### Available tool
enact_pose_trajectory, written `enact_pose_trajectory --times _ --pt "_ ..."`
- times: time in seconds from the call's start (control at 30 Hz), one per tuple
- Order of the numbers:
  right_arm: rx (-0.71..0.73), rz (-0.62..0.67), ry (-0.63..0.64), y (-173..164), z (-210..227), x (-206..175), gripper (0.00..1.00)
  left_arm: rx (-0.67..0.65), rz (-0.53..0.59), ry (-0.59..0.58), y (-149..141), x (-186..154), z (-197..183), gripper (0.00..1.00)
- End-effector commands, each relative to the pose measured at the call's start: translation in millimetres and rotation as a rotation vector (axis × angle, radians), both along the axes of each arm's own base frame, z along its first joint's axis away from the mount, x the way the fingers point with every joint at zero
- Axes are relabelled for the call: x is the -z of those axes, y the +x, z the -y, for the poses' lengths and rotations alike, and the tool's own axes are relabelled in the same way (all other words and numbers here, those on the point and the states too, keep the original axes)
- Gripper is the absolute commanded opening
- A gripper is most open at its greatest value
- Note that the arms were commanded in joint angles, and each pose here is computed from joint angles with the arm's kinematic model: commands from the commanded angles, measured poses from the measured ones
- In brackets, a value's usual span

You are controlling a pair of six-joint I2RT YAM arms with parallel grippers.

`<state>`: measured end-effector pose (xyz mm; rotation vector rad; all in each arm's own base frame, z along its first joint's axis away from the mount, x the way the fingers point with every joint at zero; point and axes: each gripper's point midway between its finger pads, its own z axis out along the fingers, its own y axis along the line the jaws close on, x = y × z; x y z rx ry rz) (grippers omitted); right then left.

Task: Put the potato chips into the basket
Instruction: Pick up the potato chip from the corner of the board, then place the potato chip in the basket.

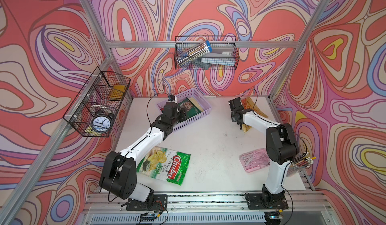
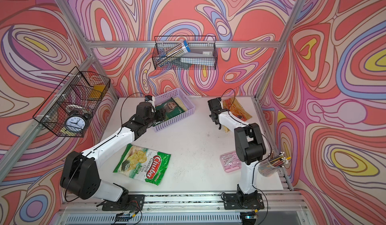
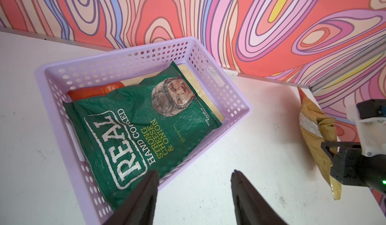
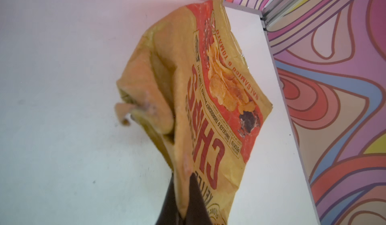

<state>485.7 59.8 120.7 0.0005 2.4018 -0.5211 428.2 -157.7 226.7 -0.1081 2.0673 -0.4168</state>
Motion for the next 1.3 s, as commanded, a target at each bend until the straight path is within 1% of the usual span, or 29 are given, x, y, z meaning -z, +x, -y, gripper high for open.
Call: enact_pose_trajectory --times 0.0,0.1,0.2,0.37,0.5,0.67,0.77,0.87,1.03,1.13,1.27 --pt "-0.089 0.096 0.054 -3 -47 -60 0.00 -0.026 0.047 -0.040 -15 -19 -8 0.61" --pt "-0.139 0.138 0.073 -4 -76 -85 0.00 -0.043 0.063 -0.056 -30 -26 -16 0.61" --pt "-0.168 0.183 0.093 -3 -94 -103 0.00 -0.049 0.082 -0.062 -46 -37 -24 0.61" --pt "-0.206 0.241 0.126 -3 -114 -122 0.00 -0.066 0.120 0.003 -72 -65 -43 0.61" --pt "-0.232 0.265 0.185 -4 -123 -139 0.00 -0.047 0.143 0.049 -97 -86 -54 0.61" --pt "-0.269 0.287 0.249 -9 -137 -162 0.00 0.002 0.152 0.123 -123 -103 -62 0.61" --pt "-0.297 0.312 0.274 -14 -150 -179 0.00 0.019 0.161 0.160 -132 -102 -66 0.61" --pt "-0.335 0.314 0.311 -18 -167 -189 0.00 0.000 0.164 0.190 -136 -95 -73 0.62" --pt "-0.382 0.307 0.371 -15 -194 -197 0.00 -0.001 0.156 0.203 -139 -87 -76 0.62" --pt "-0.387 0.307 0.389 -7 -207 -196 0.00 -0.003 0.160 0.198 -142 -86 -77 0.62" --pt "-0.376 0.270 0.407 6 -221 -180 0.00 -0.015 0.170 0.197 -146 -86 -81 0.62"
